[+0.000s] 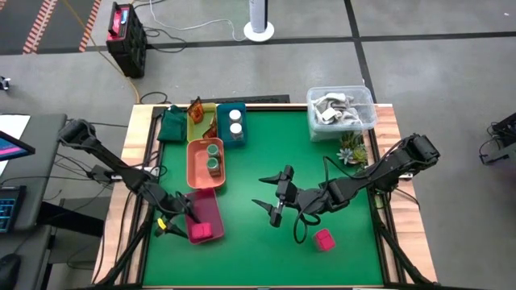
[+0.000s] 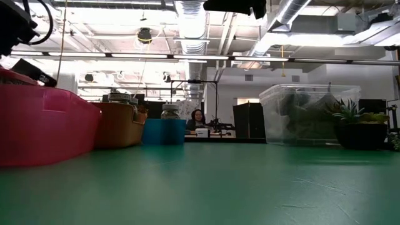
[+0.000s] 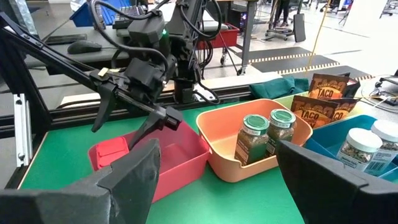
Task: Sort spices by type
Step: Put the top red seasoning can into the pink bin, then adjust the pink bin
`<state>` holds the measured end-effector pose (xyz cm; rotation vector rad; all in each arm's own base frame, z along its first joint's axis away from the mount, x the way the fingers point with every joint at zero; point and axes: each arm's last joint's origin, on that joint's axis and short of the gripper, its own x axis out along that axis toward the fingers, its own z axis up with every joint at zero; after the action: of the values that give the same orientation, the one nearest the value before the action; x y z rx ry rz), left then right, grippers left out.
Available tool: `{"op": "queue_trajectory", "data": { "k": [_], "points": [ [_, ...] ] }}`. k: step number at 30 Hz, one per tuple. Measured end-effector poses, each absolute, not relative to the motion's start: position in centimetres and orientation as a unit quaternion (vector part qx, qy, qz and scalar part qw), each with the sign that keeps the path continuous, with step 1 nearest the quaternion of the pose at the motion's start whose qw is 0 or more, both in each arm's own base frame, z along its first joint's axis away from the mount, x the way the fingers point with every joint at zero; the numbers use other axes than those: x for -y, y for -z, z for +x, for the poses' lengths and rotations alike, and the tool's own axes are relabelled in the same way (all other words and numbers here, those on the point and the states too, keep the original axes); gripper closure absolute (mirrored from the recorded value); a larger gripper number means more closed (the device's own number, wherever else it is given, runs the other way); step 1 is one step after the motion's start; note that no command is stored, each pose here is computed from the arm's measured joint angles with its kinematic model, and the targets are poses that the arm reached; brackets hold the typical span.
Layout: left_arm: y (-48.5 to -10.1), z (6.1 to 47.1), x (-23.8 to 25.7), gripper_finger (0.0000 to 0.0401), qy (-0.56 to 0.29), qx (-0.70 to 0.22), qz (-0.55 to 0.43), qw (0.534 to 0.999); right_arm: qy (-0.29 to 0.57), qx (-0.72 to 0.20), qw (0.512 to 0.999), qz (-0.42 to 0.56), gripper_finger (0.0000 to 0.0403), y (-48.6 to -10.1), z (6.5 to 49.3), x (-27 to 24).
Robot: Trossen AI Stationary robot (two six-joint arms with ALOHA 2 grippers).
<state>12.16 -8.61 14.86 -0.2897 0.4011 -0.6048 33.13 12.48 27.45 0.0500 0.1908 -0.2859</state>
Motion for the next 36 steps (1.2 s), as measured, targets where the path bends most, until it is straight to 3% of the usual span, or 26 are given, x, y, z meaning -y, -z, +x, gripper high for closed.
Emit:
{"op": "queue_trajectory", "data": {
  "k": [8,17,21,29,36],
  "points": [
    [-16.0,11.7,8.3,0.0104,0.299,-0.147,-0.133,0.933,0.142,-0.095,0.985,0.025,0.0058,-27.5,33.1,-12.5],
    [-15.6,11.3,6.8,0.0104,0.159,-0.139,-0.025,0.977,0.139,-0.095,0.985,0.024,0.0058,-27.4,33.0,-12.7],
    [-17.3,11.5,6.9,0.0104,0.147,-0.134,0.01,0.98,0.139,-0.097,0.985,0.024,0.0058,-27.4,33.0,-12.7],
    [-20.9,12.9,7.4,0.0104,0.098,-0.158,0.125,0.975,0.139,-0.098,0.985,0.023,0.0058,-27.4,33.0,-12.7],
    [-21.6,15.5,8.3,0.0104,0.066,-0.241,0.206,0.946,0.136,-0.103,0.985,0.022,0.0058,-27.3,32.9,-12.9]
  ]
}}
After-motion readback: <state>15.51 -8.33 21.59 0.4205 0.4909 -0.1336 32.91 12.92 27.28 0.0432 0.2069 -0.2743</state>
